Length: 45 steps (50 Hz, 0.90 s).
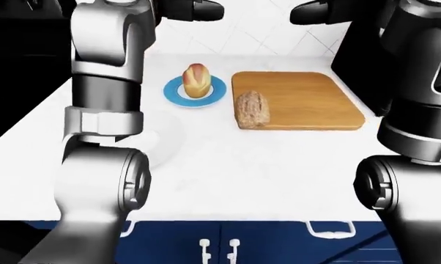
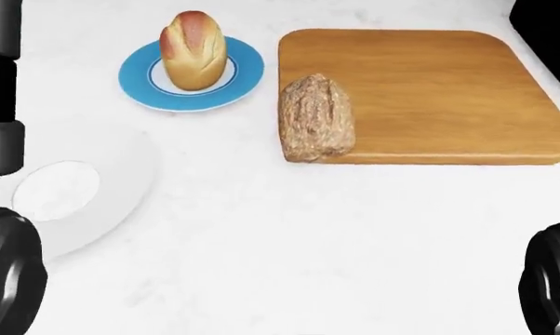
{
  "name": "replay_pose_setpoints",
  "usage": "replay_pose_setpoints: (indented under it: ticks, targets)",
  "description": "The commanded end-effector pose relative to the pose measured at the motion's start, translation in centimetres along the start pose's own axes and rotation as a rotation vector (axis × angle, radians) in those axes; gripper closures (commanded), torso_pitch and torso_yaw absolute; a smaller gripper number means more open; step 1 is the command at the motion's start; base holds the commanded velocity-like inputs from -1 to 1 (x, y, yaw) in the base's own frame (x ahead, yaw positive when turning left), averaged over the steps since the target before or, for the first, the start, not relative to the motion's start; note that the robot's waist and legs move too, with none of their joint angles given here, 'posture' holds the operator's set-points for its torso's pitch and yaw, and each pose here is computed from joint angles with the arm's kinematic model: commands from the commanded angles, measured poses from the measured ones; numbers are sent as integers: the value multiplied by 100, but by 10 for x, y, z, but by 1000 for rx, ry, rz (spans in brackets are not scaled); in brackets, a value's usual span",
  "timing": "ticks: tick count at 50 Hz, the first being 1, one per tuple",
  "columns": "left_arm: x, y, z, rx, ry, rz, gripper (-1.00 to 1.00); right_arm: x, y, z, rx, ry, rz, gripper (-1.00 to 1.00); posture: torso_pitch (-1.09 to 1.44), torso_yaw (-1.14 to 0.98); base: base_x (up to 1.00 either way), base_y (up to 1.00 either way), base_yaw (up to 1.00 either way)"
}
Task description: Place all breads on the cutting board.
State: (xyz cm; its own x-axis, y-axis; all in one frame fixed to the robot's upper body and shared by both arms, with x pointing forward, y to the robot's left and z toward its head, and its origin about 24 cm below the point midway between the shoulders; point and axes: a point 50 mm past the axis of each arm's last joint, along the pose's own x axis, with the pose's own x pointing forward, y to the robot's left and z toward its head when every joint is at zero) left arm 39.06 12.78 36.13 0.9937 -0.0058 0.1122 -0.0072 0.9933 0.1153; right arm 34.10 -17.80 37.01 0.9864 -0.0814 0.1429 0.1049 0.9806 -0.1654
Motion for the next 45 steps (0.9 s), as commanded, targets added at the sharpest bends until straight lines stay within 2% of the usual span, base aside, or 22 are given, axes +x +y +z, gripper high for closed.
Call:
replay_pose_setpoints:
  ticks: [1,17,26,36,45]
  targets:
    - [-5,8,21,-11,-74,17,-100,-5,0,18,-3,-70,-3,-100,0,0,2,-34,0]
    - [-2,16,9,-19,-55,32,-100,-8,5,18,1,-70,3,-100,0,0,0,-4,0]
    - [-2,14,8,-23,-50,29,-100,-7,6,18,6,-77,9,-100,0,0,27,-40,0]
    - [1,13,1,-20,-40,30,-100,-9,7,14,16,-76,10,-100,0,0,0,0,0]
    - [2,21,-6,-6,-28,52,-100,-10,10,7,24,-71,18,-100,0,0,0,0,0]
